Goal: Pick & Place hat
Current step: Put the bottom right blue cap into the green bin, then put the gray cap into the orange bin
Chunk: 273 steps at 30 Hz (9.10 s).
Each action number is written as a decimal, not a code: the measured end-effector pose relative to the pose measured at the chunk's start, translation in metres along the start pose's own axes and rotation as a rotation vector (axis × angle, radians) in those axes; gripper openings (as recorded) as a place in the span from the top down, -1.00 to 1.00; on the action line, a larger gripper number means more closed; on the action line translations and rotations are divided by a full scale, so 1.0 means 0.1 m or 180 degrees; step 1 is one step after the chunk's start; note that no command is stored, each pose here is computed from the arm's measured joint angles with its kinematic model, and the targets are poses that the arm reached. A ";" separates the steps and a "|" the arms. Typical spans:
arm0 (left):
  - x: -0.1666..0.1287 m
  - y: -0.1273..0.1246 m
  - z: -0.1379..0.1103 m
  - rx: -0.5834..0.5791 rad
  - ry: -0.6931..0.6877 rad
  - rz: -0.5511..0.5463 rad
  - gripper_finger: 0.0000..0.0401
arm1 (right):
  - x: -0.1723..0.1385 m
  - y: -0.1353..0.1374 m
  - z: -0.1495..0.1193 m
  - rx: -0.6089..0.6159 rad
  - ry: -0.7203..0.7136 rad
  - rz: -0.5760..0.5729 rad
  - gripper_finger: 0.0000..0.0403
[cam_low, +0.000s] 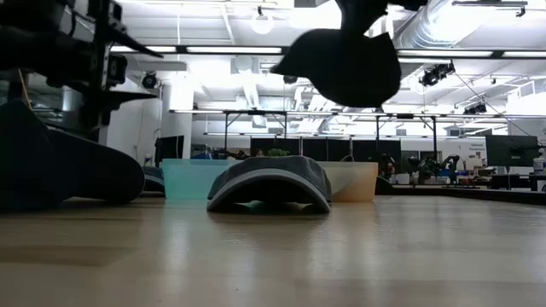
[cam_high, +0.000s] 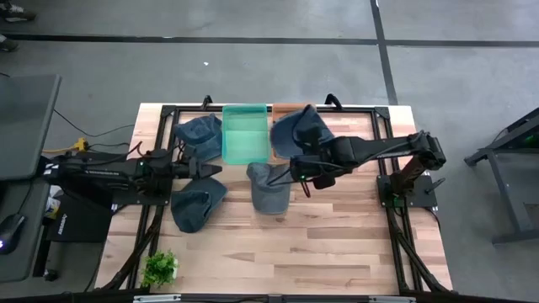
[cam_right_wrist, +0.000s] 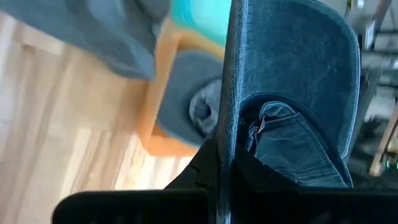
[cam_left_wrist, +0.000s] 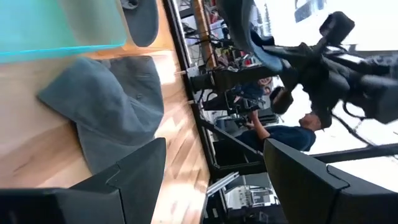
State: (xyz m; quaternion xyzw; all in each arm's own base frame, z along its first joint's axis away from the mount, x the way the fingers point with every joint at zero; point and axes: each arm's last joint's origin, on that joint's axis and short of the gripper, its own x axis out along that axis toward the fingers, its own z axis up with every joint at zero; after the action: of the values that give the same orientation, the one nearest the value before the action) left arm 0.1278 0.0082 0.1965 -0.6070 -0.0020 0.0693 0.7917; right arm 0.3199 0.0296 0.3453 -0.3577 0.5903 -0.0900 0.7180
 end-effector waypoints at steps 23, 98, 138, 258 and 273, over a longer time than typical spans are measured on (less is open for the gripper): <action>1.13 -0.59 0.68 0.0224 0.1105 0.0209 -0.34 | -0.25 0.32 0.19 -0.0538 -0.0571 0.0239 0.98; 1.61 -0.72 0.68 -0.0054 0.1911 0.0289 0.97 | -0.29 0.32 0.29 -0.1013 -0.0910 0.0110 0.44; 1.56 -0.62 1.03 0.0508 0.1056 0.0543 0.97 | -1.14 -0.09 -0.87 0.2298 -0.1286 0.0470 -0.12; 0.99 0.17 1.58 -0.0455 0.0590 0.2655 0.03 | 0.27 0.90 -1.01 0.3784 -0.1920 0.1069 1.00; 0.80 -0.08 1.54 -0.0234 0.0463 0.2647 0.03 | 0.26 0.90 -1.00 0.3699 -0.1924 0.1138 1.00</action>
State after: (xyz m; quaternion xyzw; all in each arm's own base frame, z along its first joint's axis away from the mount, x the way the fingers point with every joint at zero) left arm 0.1947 0.1631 0.2382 -0.5873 0.2965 0.3397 0.6722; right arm 0.2094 0.0398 0.2638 0.1799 0.2694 -0.1686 0.9309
